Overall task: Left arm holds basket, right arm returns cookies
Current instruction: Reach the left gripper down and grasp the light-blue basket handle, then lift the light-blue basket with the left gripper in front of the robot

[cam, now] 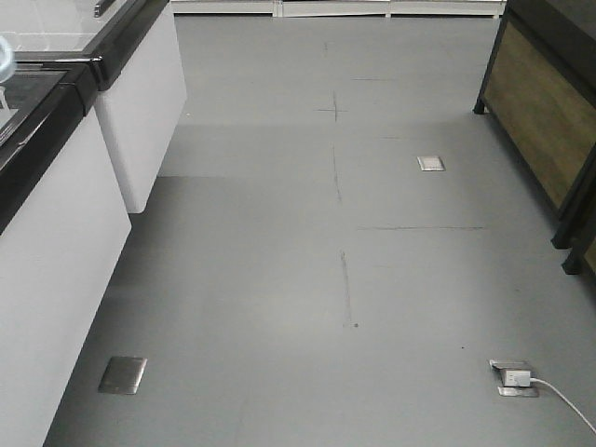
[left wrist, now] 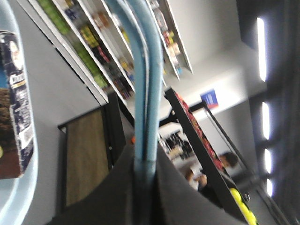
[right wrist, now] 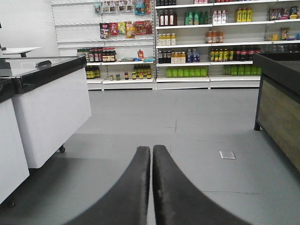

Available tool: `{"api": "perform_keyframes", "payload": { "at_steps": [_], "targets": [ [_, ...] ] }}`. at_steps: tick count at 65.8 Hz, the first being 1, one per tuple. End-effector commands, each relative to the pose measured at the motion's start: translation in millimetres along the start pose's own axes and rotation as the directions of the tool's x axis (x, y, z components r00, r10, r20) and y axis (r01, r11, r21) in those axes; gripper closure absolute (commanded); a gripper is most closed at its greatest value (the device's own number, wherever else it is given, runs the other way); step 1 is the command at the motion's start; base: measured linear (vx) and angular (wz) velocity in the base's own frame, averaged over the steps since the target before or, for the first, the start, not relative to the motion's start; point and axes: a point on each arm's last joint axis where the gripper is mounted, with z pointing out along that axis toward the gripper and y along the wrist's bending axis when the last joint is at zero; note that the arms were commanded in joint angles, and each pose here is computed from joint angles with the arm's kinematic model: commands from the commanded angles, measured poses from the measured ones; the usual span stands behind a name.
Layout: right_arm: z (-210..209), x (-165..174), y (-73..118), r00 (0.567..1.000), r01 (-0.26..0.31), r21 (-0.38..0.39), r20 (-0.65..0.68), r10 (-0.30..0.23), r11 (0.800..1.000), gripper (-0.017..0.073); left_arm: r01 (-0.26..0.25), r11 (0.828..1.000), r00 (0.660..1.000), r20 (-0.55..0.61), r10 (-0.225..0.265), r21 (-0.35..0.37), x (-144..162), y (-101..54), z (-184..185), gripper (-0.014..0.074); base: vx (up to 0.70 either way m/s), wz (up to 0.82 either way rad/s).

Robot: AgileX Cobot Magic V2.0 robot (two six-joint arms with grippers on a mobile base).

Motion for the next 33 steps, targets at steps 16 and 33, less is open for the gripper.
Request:
{"api": "perform_keyframes", "payload": {
  "at_steps": [16,33],
  "targets": [
    [-1,-6,0.0,0.997,0.015,0.002,0.079,-0.015,1.000,0.0563,-0.013,0.949,0.971,-0.221,0.087,0.315,107,-92.3,46,0.0601,0.00,0.00],
    [-1,-6,0.0,0.997,0.015,0.002,0.079,-0.015,1.000,0.0563,0.117,0.951,0.869,-0.492,0.042,0.287,225,-69.3,68,0.0601,0.00,0.00]
  ]
}}
